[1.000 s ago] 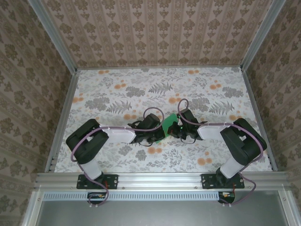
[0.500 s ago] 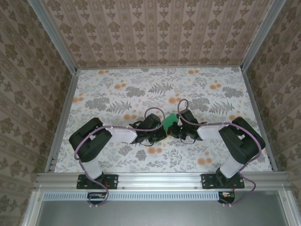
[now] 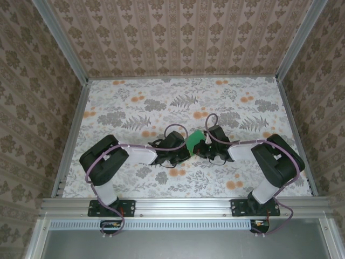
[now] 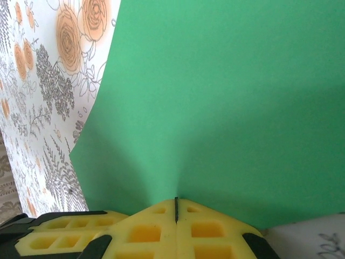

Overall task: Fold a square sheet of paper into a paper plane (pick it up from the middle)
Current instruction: First fold in half a square sheet of paper at the center of the table.

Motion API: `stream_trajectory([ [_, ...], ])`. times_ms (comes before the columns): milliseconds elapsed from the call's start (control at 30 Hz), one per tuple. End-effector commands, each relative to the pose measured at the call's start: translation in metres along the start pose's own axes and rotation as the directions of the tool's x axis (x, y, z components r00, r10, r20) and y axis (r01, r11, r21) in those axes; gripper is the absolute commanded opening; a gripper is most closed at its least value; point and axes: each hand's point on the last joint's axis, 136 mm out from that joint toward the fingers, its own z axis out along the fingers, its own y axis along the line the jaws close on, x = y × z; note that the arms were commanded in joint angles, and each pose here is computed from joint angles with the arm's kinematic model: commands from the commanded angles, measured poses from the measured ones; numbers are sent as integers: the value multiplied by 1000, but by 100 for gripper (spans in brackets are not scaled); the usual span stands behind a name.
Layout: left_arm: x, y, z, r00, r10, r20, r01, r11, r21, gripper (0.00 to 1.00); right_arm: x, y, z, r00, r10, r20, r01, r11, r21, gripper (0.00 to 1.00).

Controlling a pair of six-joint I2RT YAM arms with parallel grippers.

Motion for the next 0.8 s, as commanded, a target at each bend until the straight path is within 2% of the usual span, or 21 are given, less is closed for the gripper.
stream_trajectory([
  [0,12,50,-3,997,-70,-17,66,983,-173,0,-10,-26,-3,1000,-5,31,3,999,48,3],
  [467,16,58,-2,995,-94,-31,86,975,-203,0,-68,-74,-27,987,115,115,-129,985,114,2],
  [633,15,57,-2,995,-92,-31,83,976,-202,0,-84,-71,-37,984,106,144,-123,985,119,2],
  [767,15,54,-2,996,-76,-37,67,978,-199,0,-87,-51,-47,984,79,160,-88,995,49,2],
])
